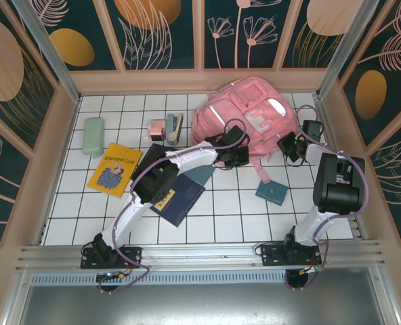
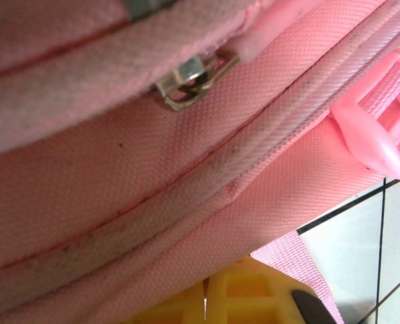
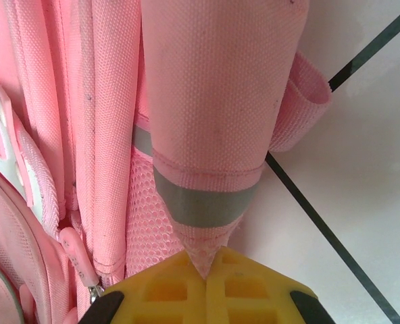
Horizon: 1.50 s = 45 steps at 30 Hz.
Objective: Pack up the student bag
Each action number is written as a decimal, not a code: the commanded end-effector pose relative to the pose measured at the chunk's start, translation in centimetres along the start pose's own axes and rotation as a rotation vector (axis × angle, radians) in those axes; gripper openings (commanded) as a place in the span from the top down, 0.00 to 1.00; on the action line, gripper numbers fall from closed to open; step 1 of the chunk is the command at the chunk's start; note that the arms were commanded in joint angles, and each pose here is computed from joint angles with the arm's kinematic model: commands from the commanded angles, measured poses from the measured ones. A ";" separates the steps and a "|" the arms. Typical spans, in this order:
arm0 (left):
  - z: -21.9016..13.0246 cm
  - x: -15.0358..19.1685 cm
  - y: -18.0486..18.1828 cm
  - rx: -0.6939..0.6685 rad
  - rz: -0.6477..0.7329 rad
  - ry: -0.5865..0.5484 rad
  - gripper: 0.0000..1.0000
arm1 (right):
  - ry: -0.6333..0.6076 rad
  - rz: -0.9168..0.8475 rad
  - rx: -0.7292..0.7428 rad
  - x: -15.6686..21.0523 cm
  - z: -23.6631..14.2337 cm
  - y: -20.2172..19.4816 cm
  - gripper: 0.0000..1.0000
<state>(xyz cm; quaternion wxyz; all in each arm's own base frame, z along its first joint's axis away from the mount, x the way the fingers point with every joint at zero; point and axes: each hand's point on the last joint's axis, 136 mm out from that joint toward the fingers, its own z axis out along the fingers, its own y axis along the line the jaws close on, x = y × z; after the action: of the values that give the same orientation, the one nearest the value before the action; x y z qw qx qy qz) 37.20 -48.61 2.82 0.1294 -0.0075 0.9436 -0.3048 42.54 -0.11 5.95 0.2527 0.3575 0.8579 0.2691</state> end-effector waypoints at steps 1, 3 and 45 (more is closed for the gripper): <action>-1.9 -1.7 1.0 -0.091 0.024 -0.061 1.00 | 0.009 -0.025 0.000 0.3 0.0 0.1 1.00; -3.1 -1.9 2.3 -0.172 0.049 -0.076 1.00 | 0.001 -0.023 0.005 0.1 -0.1 0.0 1.00; -9.3 1.4 1.1 -0.051 0.392 0.001 1.00 | 0.092 -0.011 -0.075 9.9 -5.7 6.1 0.42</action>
<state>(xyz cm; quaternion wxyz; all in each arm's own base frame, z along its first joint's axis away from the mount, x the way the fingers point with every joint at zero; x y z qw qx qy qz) 33.61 -40.87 8.08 0.1814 0.1692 0.9439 -0.2180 37.60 7.79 12.93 0.2695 0.3009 0.8672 0.2912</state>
